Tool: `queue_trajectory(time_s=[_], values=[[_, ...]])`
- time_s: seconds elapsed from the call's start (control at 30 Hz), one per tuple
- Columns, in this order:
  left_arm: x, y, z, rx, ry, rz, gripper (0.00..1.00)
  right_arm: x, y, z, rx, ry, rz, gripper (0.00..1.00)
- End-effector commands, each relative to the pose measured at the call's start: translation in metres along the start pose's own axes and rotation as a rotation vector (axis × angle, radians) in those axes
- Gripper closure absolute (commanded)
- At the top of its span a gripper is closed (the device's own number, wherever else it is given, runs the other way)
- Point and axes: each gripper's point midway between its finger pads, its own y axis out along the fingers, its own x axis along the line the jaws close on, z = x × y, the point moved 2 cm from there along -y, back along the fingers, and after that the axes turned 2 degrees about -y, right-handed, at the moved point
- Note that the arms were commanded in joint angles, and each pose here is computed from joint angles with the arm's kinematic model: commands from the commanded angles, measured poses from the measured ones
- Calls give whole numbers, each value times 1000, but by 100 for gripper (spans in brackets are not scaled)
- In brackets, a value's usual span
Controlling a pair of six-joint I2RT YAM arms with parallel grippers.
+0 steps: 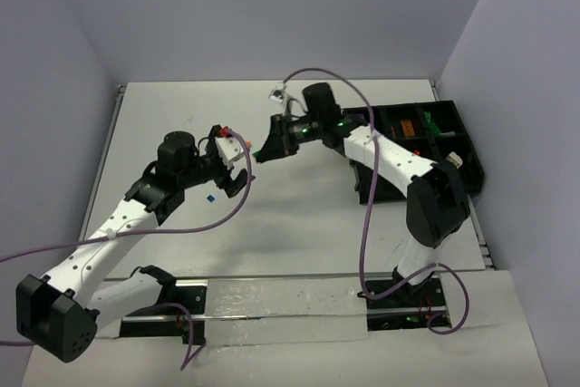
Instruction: Sort the legos into containers by color
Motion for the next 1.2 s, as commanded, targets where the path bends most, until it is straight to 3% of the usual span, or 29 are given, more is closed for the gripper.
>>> queue_trajectory(time_s=[0.0, 0.1, 0.13, 0.27, 0.3, 0.43, 0.7, 0.83, 1.0, 1.17], values=[[25, -6, -24, 4, -94, -99, 1, -29, -81, -54, -196, -73, 150, 100], [43, -11, -34, 8, -197, -141, 1, -82, -173, -74, -343, -60, 395, 100], [47, -13, -37, 9, -207, -152, 1, -87, -180, -74, -348, -79, 420, 100], [63, 7, -25, 113, -345, -191, 1, -147, -313, -83, -503, -52, 805, 100], [67, 15, -18, 169, -387, -198, 1, -166, -349, -79, -509, -36, 932, 100], [81, 31, -15, 231, -454, -223, 1, -203, -419, -66, -510, -30, 1174, 100], [96, 51, -8, 229, -568, -306, 1, -264, -478, -66, -497, 1, 1406, 100], [101, 52, -11, 186, -571, -333, 1, -291, -489, -64, -499, 34, 1454, 100], [110, 52, 0, 223, -550, -389, 1, -321, -495, -61, -489, 68, 1492, 97], [113, 52, 5, 241, -527, -407, 1, -343, -499, -57, -473, 90, 1517, 84]])
